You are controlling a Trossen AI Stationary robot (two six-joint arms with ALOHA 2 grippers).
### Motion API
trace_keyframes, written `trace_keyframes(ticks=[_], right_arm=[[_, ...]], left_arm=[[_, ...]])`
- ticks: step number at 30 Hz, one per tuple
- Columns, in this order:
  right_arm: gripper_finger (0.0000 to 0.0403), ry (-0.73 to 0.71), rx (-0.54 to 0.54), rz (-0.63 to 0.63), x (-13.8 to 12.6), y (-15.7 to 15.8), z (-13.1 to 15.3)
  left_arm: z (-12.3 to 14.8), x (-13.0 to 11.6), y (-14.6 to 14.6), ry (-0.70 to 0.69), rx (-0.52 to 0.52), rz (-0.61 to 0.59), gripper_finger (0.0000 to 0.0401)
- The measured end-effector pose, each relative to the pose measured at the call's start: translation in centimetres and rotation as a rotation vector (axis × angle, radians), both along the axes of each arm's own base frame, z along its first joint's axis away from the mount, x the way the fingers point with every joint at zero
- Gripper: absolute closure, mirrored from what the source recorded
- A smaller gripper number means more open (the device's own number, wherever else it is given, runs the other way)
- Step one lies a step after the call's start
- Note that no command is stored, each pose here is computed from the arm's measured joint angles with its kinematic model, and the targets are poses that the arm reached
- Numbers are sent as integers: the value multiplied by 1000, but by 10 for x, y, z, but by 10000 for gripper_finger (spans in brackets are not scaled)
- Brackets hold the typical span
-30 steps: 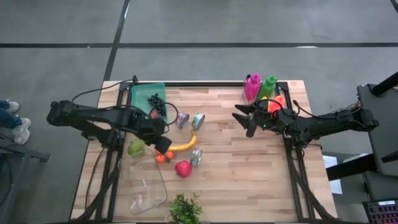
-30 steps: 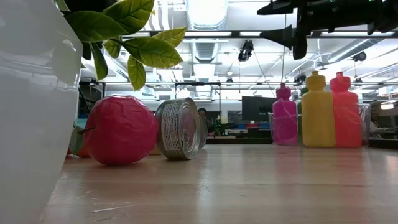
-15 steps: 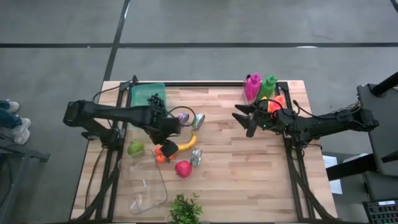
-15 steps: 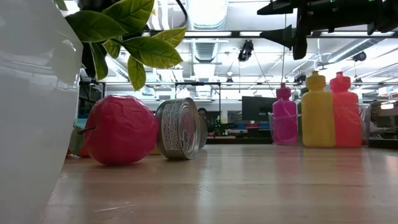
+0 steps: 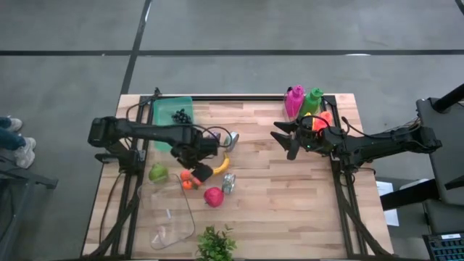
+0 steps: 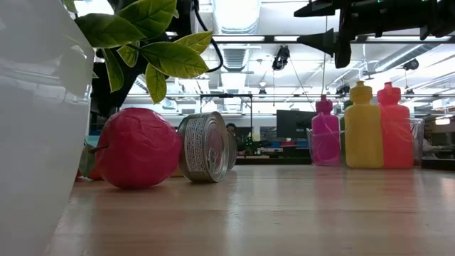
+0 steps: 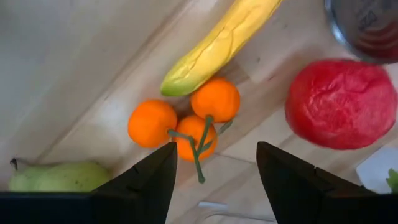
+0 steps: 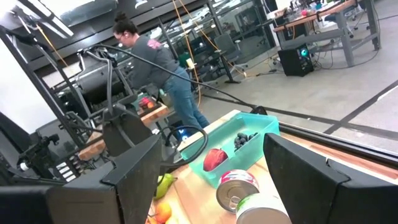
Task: Pick & Place Food Item
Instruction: Put the oranges into the green bin
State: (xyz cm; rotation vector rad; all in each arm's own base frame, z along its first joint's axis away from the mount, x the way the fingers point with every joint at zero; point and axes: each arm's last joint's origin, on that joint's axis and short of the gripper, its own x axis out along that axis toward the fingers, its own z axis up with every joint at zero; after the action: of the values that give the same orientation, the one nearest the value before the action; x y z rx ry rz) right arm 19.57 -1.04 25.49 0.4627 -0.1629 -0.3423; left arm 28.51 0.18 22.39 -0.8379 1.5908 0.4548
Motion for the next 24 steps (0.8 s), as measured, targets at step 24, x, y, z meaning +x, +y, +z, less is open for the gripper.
trace_keyframes(ticks=[24], right_arm=[[126, 0, 0, 0, 0, 0, 0]], left_arm=[[-31, -14, -8, 51, -84, -28, 178]])
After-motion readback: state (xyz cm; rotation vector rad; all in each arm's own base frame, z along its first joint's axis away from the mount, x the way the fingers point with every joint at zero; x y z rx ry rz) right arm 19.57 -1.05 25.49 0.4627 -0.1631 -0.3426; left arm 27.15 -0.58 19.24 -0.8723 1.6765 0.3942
